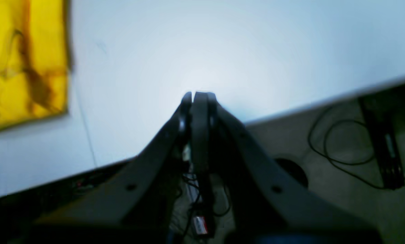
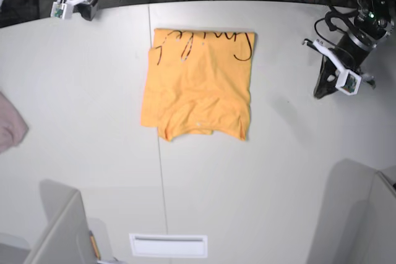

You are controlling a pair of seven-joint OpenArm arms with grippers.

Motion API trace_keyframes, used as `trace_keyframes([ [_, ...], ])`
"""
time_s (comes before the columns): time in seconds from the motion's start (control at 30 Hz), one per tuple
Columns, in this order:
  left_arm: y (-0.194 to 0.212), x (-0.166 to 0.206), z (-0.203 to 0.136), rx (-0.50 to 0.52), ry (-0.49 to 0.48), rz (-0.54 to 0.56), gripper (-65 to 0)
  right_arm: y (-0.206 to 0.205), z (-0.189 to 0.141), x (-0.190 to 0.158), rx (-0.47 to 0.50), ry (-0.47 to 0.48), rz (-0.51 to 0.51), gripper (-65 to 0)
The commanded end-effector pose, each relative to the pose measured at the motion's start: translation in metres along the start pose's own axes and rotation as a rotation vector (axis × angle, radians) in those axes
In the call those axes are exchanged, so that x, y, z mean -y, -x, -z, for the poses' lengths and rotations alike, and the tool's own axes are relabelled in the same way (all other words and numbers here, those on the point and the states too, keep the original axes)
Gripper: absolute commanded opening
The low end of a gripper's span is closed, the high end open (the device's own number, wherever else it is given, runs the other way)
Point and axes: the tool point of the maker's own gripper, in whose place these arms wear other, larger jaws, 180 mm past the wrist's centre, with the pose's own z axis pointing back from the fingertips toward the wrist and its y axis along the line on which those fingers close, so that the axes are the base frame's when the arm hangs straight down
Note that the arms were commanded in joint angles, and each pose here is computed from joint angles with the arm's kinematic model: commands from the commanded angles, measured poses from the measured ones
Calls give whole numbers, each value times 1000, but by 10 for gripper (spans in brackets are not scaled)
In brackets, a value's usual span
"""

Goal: Fold the T-shirt properly

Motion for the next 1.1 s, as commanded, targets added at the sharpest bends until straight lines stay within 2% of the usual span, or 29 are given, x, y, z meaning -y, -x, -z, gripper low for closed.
trace_keyframes([
  [0.0,-5,-1,-8,22,3,11,-650,-4,-6,4,15,4,-13,-650],
  [0.2,64,16,-54,-197,32,-26,-650,41,-36,19,-129,41,-18,-650],
  [0.33,107,42,-87,-346,89,-72,-650,87,-56,13,-330,23,-23,-650],
  [0.4,130,61,-101,-413,119,-129,-650,112,-63,14,-440,24,-22,-650],
  [0.5,162,87,-109,-493,155,-181,-650,142,-59,8,-554,6,-22,-650],
  [0.57,189,108,-111,-564,186,-186,-650,163,-54,10,-628,-12,-57,-650],
  [0.77,276,151,-116,-803,286,-120,-650,228,-42,-11,-807,-144,-214,-650],
  [0.9,329,158,-118,-932,278,-202,-650,263,-30,-8,-893,-155,-299,-650],
  [0.97,345,157,-111,-930,256,-253,-650,275,-17,-2,-883,-154,-347,-650],
  [1.07,364,162,-95,-820,187,-387,-650,300,8,-1,-858,-185,-480,-650],
])
